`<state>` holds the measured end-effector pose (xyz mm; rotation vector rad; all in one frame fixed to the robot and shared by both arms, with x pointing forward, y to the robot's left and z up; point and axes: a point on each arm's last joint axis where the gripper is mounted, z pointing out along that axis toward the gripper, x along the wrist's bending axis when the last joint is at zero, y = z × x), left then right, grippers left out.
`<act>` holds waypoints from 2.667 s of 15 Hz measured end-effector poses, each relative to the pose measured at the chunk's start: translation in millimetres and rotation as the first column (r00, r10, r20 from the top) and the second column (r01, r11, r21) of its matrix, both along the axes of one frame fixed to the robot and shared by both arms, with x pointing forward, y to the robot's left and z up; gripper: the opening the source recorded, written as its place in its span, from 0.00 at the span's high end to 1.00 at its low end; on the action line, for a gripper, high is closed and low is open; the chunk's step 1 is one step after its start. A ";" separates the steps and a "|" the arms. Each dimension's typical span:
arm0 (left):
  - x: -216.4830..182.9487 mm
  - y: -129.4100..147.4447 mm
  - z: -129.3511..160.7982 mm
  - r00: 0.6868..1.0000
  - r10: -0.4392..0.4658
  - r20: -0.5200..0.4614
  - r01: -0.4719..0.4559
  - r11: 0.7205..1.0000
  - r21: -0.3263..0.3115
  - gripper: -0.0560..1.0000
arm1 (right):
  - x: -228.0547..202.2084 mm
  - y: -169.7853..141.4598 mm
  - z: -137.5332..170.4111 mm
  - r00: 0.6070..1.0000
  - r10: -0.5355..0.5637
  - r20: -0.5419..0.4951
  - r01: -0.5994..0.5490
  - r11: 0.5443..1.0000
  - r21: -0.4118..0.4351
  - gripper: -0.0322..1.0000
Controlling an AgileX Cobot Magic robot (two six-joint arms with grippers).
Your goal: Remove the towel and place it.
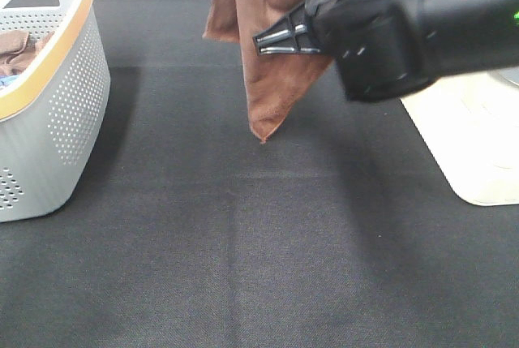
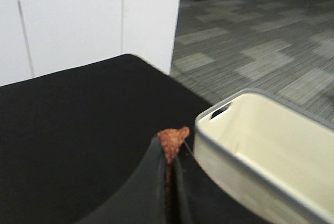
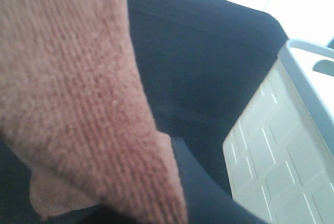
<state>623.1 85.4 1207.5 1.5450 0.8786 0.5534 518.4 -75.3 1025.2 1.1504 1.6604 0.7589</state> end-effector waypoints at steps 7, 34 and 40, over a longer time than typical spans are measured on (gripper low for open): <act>9.0 10.7 -6.6 0.995 0.080 0.057 -0.088 0.985 0.150 0.95 | -10.0 5.3 9.2 0.978 0.186 -0.094 -0.193 0.978 -0.073 0.97; 114.6 60.1 -202.9 0.887 0.306 -0.345 -0.192 0.926 0.326 0.95 | 188.0 -56.3 -54.4 0.982 0.122 -0.144 -0.098 0.982 0.164 0.97; 84.7 58.1 -223.8 0.698 0.262 -0.666 0.016 0.925 0.381 0.95 | 121.6 -67.7 -89.4 0.932 0.142 -0.333 -0.104 0.986 0.129 0.97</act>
